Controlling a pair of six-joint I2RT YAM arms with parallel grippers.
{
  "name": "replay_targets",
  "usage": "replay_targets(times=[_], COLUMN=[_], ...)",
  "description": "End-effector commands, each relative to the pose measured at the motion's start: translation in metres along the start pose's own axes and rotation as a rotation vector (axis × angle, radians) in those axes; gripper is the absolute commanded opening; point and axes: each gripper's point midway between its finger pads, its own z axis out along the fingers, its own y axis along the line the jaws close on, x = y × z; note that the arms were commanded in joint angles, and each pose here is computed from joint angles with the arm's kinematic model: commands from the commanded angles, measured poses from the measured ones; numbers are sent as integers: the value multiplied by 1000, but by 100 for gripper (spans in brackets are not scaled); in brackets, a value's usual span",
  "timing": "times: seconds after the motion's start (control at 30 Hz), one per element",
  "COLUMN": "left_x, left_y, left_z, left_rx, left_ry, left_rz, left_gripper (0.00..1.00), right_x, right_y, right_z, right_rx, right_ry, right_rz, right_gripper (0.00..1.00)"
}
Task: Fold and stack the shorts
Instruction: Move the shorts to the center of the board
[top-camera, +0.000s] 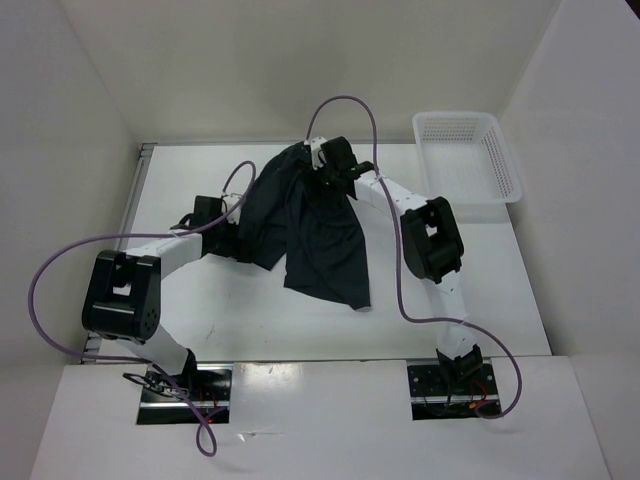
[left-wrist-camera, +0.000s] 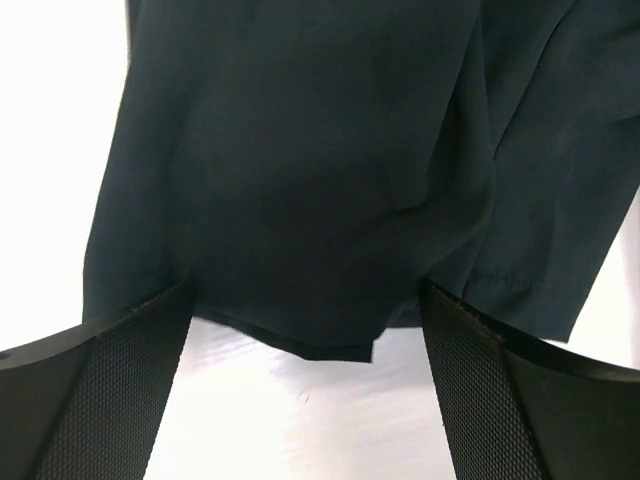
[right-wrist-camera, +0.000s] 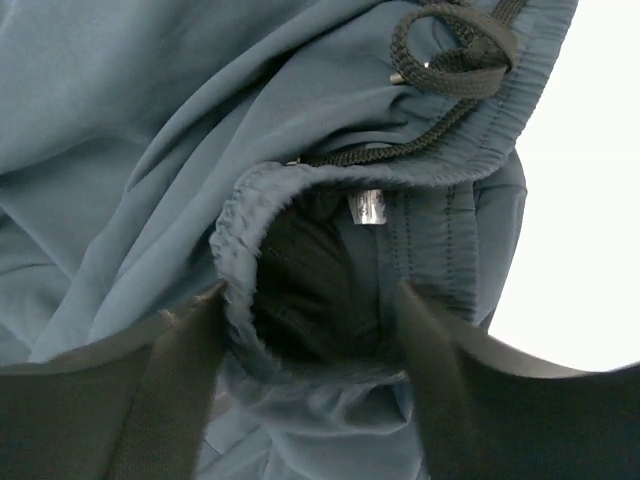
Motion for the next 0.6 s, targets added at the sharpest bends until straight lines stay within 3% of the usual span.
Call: replay_targets(times=[0.0, 0.03, 0.13, 0.17, 0.2, 0.3, 0.4, 0.57], left_x=[-18, -22, -19, -17, -17, -21, -27, -101], left_y=[-8, -7, -17, -19, -23, -21, -15, 50], left_z=[7, 10, 15, 16, 17, 19, 23, 24], left_rx=[25, 24, 53, 69, 76, 66, 32, -185], left_ry=[-78, -89, -64, -53, -52, -61, -74, -238], left_rz=[26, 27, 39, 38, 46, 47, 48, -7], left_gripper=[100, 91, 70, 60, 28, 3, 0, 0], right_x=[-32, -34, -40, -44, -46, -46, -54, -26], right_y=[-2, -2, -3, -3, -3, 3, -3, -28], right_z=[6, 8, 6, 5, 1, -19, -59, -133], right_rx=[20, 20, 22, 22, 23, -9, -101, -209], right_ry=[-95, -99, -113, -122, -119, -107, -125, -74], right_rz=[-42, -42, -52, -53, -67, -99, -94, -106], right_gripper=[69, 51, 19, 2, 0, 0, 0, 0])
